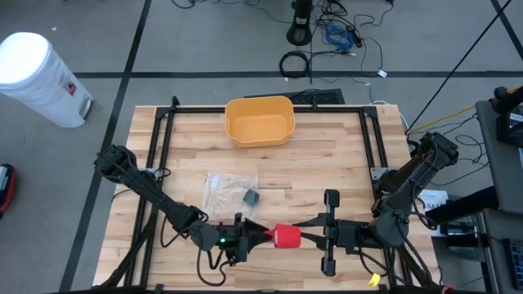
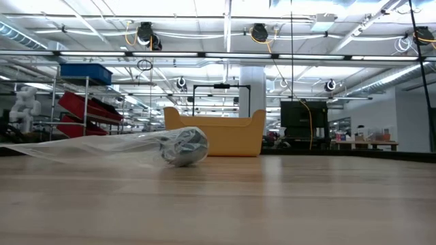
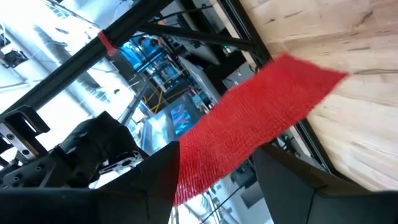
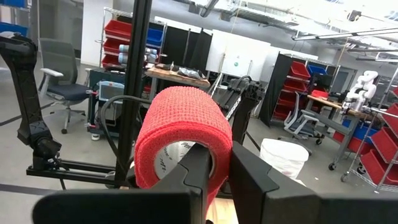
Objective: Roll bandage
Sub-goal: Roll the red bandage
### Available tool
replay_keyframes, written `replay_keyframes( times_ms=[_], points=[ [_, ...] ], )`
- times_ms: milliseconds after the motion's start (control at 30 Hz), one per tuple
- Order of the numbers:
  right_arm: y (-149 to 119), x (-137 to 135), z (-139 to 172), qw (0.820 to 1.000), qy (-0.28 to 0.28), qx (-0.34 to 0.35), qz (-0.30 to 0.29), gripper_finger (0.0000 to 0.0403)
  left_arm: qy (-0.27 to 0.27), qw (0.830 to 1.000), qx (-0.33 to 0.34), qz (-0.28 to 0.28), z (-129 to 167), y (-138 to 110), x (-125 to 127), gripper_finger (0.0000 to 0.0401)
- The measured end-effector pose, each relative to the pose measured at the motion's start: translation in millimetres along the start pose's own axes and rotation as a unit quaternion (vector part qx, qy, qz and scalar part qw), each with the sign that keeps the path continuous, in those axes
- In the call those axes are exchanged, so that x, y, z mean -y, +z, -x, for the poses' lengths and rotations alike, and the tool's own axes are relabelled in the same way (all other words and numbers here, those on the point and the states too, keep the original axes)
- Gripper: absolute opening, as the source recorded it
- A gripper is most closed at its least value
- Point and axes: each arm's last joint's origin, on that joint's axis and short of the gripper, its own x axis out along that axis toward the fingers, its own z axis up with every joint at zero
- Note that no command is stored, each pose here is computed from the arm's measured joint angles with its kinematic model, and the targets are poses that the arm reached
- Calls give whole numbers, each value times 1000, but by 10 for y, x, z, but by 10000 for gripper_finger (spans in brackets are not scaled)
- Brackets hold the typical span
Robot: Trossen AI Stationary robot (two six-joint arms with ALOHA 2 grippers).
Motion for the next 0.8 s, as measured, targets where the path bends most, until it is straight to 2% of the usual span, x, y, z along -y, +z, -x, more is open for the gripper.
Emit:
replay_keyframes(
  times_ms=[367, 633, 800],
  points=[
    [0, 0, 0, 1000, 0, 0, 0, 41, 9, 1000, 16, 2, 0, 10, -5, 143],
    [-1, 0, 0, 1000, 0, 0, 1, 41, 16, 999, 33, 39, 1, 20, -8, 78],
    [-9, -1, -1, 1000, 1, -3, 19, 41, 23, 998, 45, 40, 20, 49, -26, 36]
  ],
)
